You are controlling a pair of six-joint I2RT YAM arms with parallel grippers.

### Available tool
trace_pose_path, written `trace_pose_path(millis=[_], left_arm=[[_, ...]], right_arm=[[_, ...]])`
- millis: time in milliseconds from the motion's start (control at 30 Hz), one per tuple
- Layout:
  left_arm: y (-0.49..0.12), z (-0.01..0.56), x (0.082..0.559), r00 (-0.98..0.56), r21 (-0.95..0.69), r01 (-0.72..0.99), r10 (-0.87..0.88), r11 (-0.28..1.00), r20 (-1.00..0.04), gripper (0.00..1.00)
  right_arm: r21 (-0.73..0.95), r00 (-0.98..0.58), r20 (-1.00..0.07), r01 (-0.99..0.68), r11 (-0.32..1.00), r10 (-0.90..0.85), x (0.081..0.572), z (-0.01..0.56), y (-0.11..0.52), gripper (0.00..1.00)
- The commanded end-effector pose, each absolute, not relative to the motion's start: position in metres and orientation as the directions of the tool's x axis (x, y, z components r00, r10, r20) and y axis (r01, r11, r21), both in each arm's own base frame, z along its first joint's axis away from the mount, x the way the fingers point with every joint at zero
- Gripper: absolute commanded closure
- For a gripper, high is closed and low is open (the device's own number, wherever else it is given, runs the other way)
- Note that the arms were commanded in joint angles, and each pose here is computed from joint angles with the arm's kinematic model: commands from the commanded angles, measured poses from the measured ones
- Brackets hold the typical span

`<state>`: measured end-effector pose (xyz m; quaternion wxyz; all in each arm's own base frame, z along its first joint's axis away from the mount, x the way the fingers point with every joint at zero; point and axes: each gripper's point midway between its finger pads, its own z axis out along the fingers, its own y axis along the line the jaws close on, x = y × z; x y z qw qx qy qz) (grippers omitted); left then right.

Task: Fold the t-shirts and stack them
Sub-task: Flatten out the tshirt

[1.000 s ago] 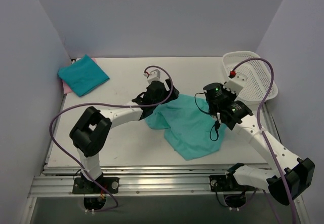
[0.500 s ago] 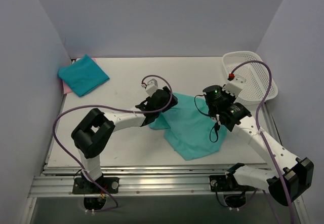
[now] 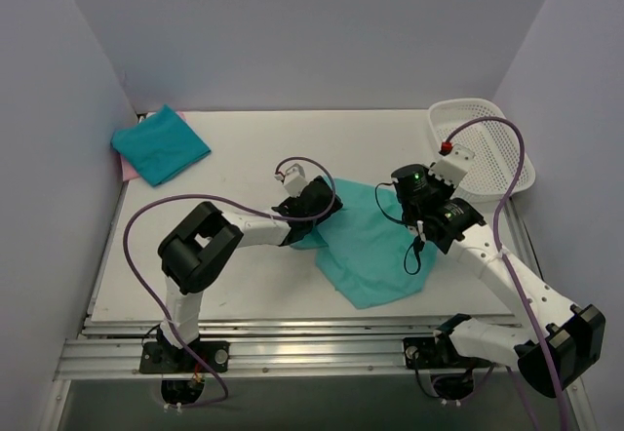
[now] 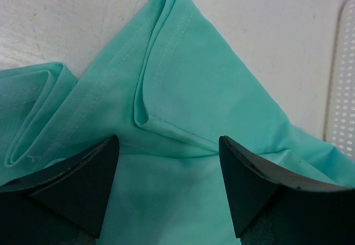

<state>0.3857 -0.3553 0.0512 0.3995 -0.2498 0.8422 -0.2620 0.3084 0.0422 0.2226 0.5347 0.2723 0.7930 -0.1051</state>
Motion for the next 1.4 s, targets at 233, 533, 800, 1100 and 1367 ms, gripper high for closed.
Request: trace_pose_path(millis=[233, 533, 800, 1100, 1367], left_arm=[[-0.37, 0.069, 0.402, -0.504, -0.695, -0.186, -0.675, 0.694, -0.539, 0.19], [-0.375, 0.079, 0.405, -0.502, -0.709, -0.171, -0.679, 0.685, -0.536, 0.2], [-0.384, 0.066, 0.405, -0.533, -0.713, -0.175, -0.674, 0.679, -0.511, 0.22], [-0.386, 0.06, 0.404, -0.543, -0.716, -0.185, -0.677, 0.673, -0.497, 0.26], [-0.382, 0.052, 0.411, -0.543, -0.701, -0.213, -0.679, 0.68, -0.494, 0.45]], right_arm=[[0.124, -0.26, -0.912, 0.563, 0.817, 0.318, 0.305, 0.223, 0.034, 1.0], [0.122, -0.262, -0.912, 0.561, 0.819, 0.315, 0.306, 0.221, 0.035, 1.0], [0.122, -0.261, -0.913, 0.561, 0.819, 0.314, 0.305, 0.22, 0.034, 1.0], [0.119, -0.261, -0.913, 0.563, 0.818, 0.313, 0.304, 0.219, 0.033, 1.0], [0.121, -0.263, -0.912, 0.56, 0.82, 0.314, 0.303, 0.218, 0.033, 1.0]])
